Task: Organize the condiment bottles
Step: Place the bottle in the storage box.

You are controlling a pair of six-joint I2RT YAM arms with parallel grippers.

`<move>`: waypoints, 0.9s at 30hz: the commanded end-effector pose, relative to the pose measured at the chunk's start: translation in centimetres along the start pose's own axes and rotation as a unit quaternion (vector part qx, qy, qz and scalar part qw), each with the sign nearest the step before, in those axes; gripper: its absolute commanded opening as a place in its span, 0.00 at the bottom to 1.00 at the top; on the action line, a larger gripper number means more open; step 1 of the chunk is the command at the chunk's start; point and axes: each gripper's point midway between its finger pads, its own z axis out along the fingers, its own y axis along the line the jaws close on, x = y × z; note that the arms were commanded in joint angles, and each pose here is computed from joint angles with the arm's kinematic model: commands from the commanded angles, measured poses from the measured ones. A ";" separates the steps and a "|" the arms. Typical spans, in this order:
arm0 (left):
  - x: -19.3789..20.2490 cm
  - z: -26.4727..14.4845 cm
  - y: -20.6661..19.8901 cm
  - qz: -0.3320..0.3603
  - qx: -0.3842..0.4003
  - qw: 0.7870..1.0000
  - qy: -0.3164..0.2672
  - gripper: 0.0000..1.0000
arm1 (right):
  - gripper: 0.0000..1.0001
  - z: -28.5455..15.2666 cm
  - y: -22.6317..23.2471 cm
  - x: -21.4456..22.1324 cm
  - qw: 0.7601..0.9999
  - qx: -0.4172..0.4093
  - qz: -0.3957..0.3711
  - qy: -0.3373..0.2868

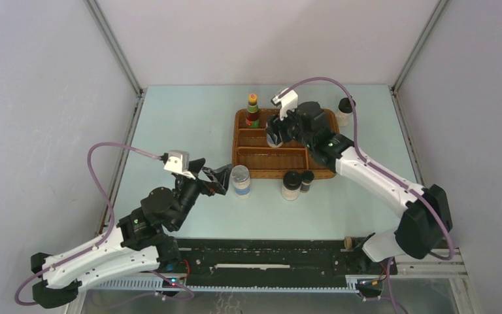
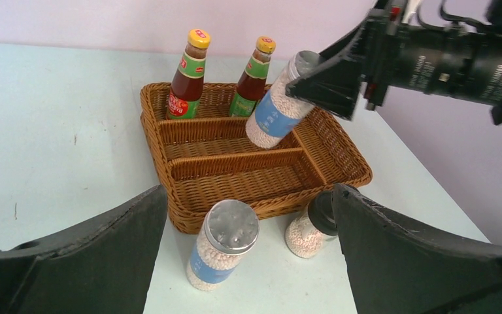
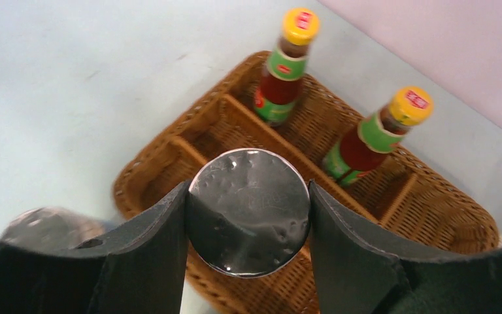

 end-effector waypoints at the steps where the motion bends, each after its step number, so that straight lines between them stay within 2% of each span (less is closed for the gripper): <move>1: 0.4 0.4 -0.8 -0.011 0.014 1.000 -0.001 1.00 | 0.00 1.0 -4.9 -6.2 0.992 0.075 -0.005 -0.101; 11: 1.0 0.8 -1.1 0.002 0.016 1.000 0.006 1.00 | 0.00 4.7 -9.7 -3.9 0.990 0.109 0.011 -0.083; 27: 1.4 1.2 -1.4 0.016 0.017 1.000 0.013 1.00 | 0.00 5.3 -9.8 0.6 0.991 0.107 0.058 -0.052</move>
